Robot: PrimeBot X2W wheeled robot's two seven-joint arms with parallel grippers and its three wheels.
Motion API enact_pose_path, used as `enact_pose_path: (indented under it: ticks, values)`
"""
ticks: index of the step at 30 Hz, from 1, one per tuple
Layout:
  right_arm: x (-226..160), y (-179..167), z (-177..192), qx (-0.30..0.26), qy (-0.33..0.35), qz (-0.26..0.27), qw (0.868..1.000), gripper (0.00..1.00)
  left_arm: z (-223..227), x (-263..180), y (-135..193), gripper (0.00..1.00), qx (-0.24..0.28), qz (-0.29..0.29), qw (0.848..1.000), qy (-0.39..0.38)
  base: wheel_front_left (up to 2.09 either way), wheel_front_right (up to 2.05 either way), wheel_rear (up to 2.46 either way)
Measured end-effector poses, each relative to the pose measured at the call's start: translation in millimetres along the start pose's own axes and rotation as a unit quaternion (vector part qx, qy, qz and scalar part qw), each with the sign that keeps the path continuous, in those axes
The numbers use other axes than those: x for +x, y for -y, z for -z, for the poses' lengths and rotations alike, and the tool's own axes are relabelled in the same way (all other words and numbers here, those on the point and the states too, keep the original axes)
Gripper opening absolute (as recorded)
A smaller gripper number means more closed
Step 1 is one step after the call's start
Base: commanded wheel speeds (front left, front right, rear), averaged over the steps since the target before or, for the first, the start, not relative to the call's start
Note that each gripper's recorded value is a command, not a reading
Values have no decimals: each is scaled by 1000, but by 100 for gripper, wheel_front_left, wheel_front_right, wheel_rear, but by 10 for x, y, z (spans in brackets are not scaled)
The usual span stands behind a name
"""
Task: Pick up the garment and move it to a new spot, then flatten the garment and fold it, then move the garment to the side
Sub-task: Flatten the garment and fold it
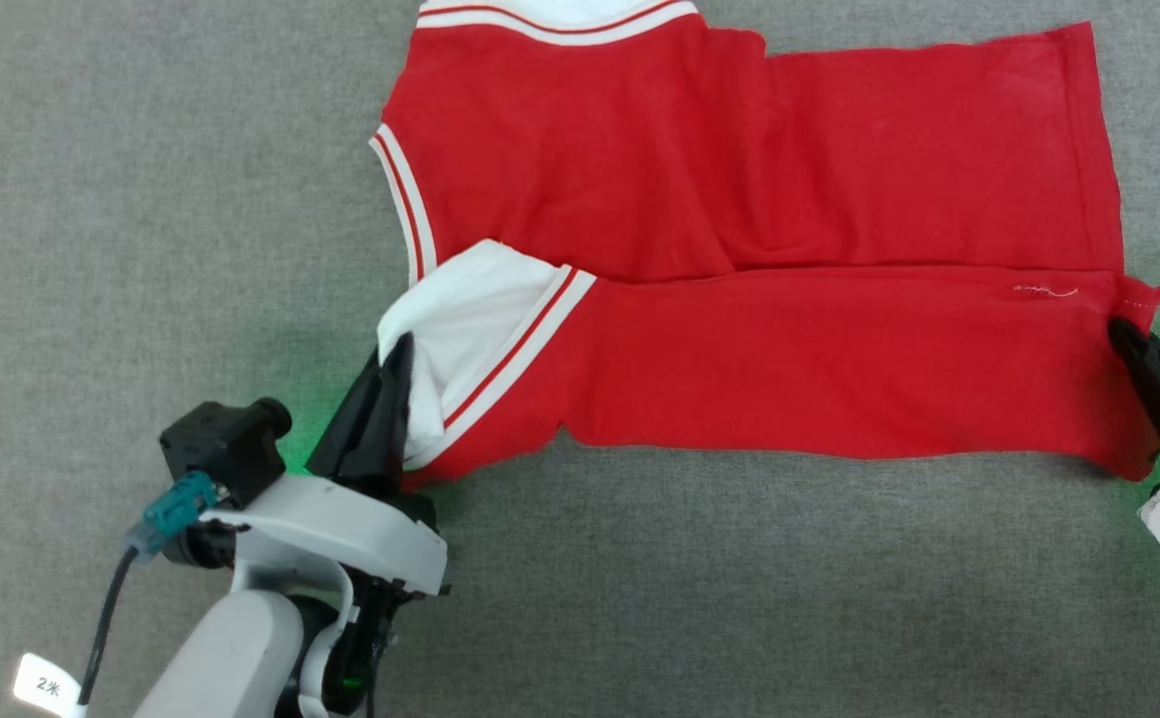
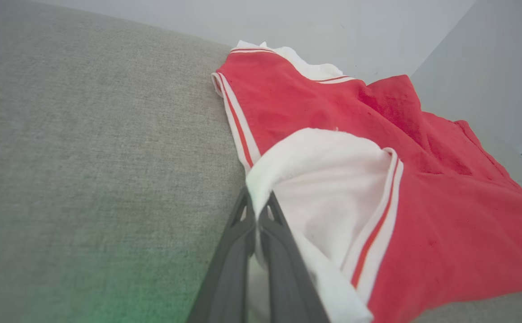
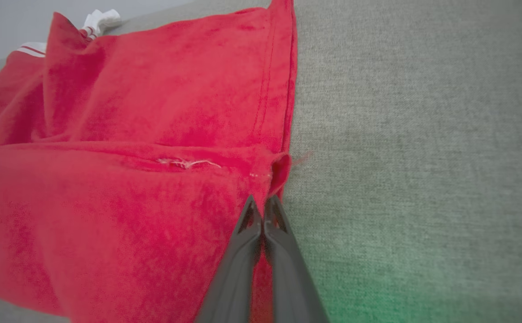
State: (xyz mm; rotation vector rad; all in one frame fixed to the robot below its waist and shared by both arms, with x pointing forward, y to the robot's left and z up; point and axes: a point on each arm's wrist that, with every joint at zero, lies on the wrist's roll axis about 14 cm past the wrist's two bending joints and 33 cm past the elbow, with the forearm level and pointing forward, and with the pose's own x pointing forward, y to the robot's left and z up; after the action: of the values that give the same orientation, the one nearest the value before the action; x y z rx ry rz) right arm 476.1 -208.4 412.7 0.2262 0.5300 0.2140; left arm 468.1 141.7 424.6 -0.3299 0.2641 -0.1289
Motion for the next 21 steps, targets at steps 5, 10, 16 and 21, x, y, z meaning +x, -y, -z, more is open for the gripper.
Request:
enact_pose_path:
  ticks: [5, 10, 16, 21]
  values:
    - [83, -7, 54, 0, -7, -3, 1000, 0, 30, -17, -51, 0, 1, -8, 1000, -5, 0, 0, 0]
    - [150, 16, 104, -2, -14, -3, 1000, 0, 115, -26, -90, 0, 6, -12, 1000, -23, 0, 0, 0]
    - [185, 18, 105, -6, -12, -3, 1000, 0, 174, -13, -90, 0, 9, -10, 999, -36, 0, 0, 0]
    - [186, 29, 109, -7, -12, -2, 1000, 0, 222, 7, -102, 0, 14, -9, 999, -49, 0, 0, 0]
